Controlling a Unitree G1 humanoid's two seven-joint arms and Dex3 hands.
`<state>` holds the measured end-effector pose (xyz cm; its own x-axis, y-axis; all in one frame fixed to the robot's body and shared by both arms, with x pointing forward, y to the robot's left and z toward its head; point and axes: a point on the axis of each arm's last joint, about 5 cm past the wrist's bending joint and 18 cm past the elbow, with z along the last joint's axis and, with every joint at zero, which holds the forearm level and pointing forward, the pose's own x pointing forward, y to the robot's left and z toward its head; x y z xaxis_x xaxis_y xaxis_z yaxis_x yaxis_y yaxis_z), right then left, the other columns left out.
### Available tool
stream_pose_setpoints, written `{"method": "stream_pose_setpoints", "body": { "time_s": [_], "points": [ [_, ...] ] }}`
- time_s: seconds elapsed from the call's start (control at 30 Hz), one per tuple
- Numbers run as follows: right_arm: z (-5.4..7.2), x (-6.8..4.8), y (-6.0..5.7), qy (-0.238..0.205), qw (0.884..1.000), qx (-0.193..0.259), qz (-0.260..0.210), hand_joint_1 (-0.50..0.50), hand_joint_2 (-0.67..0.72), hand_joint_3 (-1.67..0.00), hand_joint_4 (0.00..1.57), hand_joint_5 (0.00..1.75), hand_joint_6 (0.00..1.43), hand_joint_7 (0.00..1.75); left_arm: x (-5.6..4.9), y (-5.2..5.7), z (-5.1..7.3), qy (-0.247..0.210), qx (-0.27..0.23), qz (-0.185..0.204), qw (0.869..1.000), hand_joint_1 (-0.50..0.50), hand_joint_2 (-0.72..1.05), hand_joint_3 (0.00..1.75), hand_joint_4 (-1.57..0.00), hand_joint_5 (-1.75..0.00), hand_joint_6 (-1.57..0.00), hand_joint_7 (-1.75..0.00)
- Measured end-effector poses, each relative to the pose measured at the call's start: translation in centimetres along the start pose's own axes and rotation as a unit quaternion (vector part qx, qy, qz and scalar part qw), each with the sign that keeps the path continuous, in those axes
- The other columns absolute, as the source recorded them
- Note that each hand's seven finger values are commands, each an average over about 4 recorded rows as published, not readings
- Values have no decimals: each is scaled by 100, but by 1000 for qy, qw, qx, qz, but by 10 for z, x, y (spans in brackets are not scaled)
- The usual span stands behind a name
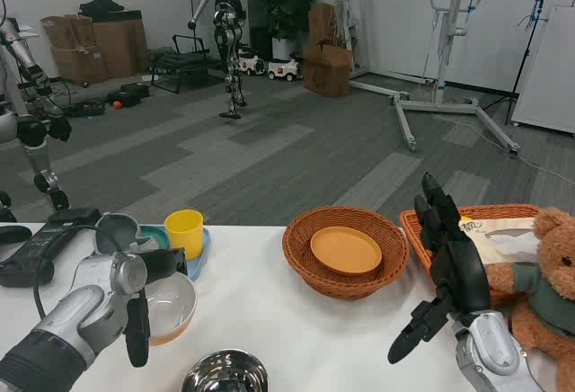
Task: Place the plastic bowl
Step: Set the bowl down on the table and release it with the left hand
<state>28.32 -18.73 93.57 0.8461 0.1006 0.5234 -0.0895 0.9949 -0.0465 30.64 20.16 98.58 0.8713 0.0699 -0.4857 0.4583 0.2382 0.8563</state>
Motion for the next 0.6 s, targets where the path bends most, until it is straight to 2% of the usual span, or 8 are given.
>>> {"method": "stream_pose_setpoints", "body": {
  "time_s": [0.2, 0.6],
  "points": [
    [-1, 0, -1, 2, 1000, 1, -3, -46, 72, 0, 0, 0, 0, 0, -5, 5, -1, -3, -14, 12, 1000, -8, 43, 59, 0, -175, 0, -154],
    [-2, -1, -1, 6, 1000, -1, -4, -46, 72, 0, 0, 0, 0, 0, -4, 4, -2, -1, -15, 10, 1000, -8, 43, 61, 0, -175, 0, -154]
  ]
}}
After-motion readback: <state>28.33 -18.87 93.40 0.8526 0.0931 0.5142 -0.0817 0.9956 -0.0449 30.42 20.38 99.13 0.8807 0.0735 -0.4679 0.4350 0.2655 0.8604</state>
